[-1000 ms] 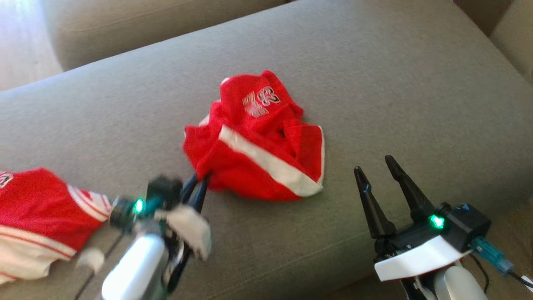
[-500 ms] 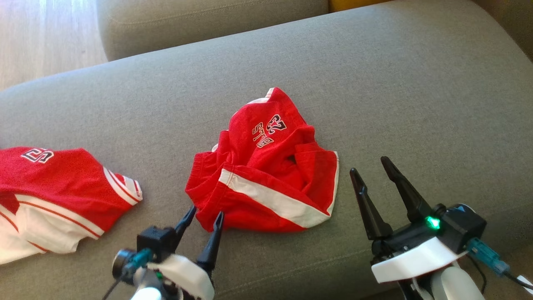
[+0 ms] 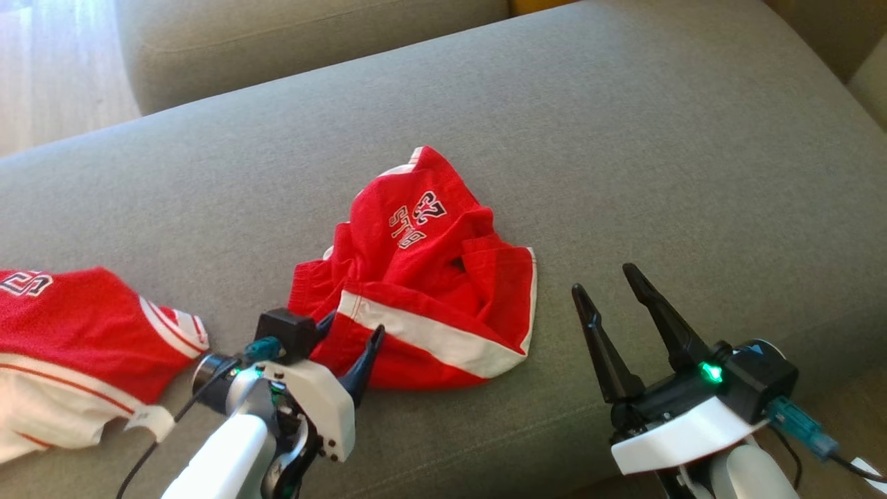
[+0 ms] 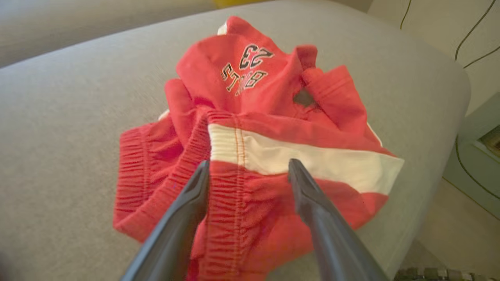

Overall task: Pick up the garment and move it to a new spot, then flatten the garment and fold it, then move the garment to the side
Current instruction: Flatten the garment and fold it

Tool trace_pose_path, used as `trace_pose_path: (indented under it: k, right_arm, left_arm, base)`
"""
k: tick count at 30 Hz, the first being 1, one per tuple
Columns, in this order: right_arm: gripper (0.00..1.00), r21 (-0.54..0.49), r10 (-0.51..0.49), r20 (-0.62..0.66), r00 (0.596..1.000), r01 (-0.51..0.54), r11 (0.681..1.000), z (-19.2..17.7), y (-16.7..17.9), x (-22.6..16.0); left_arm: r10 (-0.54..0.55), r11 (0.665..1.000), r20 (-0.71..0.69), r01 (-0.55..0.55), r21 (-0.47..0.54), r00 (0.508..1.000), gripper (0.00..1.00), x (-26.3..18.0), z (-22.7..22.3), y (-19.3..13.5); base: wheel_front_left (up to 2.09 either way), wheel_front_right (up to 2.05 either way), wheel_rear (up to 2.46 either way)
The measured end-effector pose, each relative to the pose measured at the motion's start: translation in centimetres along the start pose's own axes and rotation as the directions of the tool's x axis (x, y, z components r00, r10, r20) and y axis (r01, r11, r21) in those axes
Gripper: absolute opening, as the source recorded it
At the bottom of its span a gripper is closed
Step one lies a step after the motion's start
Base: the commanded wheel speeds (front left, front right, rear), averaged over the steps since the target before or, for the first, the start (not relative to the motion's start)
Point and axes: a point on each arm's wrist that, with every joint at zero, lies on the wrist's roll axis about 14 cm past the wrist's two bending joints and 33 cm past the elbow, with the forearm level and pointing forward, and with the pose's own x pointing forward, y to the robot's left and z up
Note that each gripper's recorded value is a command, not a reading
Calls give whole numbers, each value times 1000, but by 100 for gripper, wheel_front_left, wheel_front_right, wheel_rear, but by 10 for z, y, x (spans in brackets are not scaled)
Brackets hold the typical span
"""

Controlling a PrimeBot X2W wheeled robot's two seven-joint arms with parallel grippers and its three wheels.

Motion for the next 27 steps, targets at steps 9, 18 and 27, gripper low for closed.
trace_pose_path:
  k: [9,18,27]
  right_arm:
    - [100,-4,-17,1,1000,17,1000,1,-5,-3]
    - [100,-3,-16,3,1000,16,1000,2,-4,-5]
    - [100,-5,-28,-12,1000,28,1000,-2,-8,-4]
  left_arm:
    - [-25,1000,-52,24,-11,998,100,6,-6,-4]
    - [-68,997,-90,71,38,994,100,9,4,-10]
    - [-108,989,-95,117,91,990,56,10,22,-20]
  base:
    - [0,0,0]
    - [0,0,0]
    - [0,0,0]
